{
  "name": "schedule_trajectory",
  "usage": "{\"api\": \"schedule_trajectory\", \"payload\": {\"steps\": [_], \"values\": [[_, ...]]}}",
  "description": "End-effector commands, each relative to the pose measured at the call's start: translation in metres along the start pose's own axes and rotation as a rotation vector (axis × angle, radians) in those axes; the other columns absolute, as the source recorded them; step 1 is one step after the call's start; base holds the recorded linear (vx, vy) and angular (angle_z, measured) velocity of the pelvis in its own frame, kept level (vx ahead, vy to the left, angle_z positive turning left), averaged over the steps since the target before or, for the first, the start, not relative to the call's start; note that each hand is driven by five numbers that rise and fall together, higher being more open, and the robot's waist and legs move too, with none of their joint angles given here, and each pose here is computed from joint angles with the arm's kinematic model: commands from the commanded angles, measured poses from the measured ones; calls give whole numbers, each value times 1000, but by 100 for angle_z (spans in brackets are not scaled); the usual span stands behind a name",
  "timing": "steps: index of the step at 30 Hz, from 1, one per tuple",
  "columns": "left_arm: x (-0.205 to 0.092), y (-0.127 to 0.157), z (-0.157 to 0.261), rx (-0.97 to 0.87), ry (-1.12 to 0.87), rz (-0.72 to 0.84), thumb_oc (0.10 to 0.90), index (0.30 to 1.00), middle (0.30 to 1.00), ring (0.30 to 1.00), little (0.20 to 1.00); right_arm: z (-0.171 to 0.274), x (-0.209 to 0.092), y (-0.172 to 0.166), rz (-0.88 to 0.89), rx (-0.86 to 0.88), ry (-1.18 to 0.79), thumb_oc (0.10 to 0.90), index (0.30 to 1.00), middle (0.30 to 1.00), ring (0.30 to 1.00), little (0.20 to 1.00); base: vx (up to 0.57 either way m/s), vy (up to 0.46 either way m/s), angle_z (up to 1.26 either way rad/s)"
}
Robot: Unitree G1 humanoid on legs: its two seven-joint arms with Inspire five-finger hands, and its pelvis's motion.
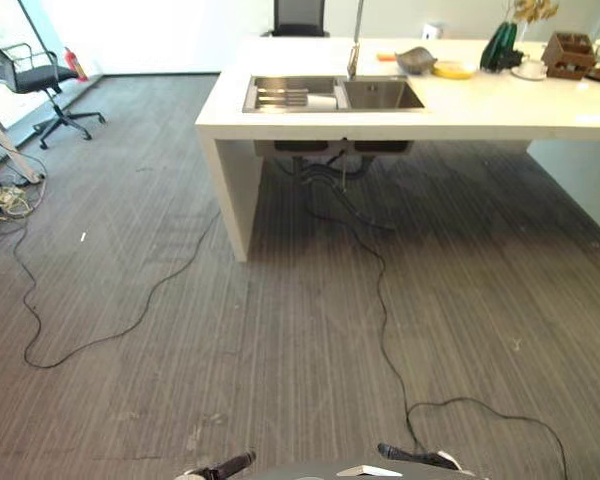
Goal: Place the dishes in the dishwasher.
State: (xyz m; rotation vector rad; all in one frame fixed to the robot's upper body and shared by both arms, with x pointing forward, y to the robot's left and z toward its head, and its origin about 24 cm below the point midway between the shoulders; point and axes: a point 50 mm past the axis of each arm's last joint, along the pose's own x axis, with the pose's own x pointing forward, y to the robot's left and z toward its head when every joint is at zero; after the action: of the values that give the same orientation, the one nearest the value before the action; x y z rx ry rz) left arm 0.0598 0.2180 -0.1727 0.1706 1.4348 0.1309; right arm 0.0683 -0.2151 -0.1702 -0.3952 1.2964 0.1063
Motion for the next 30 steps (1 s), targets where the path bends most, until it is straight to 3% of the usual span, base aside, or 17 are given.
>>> {"api": "schedule_trajectory", "payload": {"steps": [1,16,21,24,27,30], "values": [[-4,-29,55,-26,-135,-57,800,900,900,900,900,17,2,13,30,-69,-39,800,900,900,900,900,0,0,0],[-5,-30,59,-44,-164,-23,800,900,900,900,900,30,0,15,5,-41,-141,800,900,900,900,900,3,-3,-3],[-5,-30,57,-98,-176,3,800,900,900,900,900,34,-2,13,-19,114,-184,800,900,900,900,900,0,-1,-4],[-5,-29,55,-118,-170,8,800,900,900,900,900,34,-3,13,-14,121,-189,800,900,900,900,900,0,0,0],[-5,-30,54,-280,-168,-25,800,900,900,900,900,40,-6,12,3,195,-250,800,900,900,900,900,0,0,0],[-5,-31,55,-318,-165,-27,800,900,900,900,900,39,-5,10,-7,250,-242,800,900,900,900,900,0,0,0]]}}
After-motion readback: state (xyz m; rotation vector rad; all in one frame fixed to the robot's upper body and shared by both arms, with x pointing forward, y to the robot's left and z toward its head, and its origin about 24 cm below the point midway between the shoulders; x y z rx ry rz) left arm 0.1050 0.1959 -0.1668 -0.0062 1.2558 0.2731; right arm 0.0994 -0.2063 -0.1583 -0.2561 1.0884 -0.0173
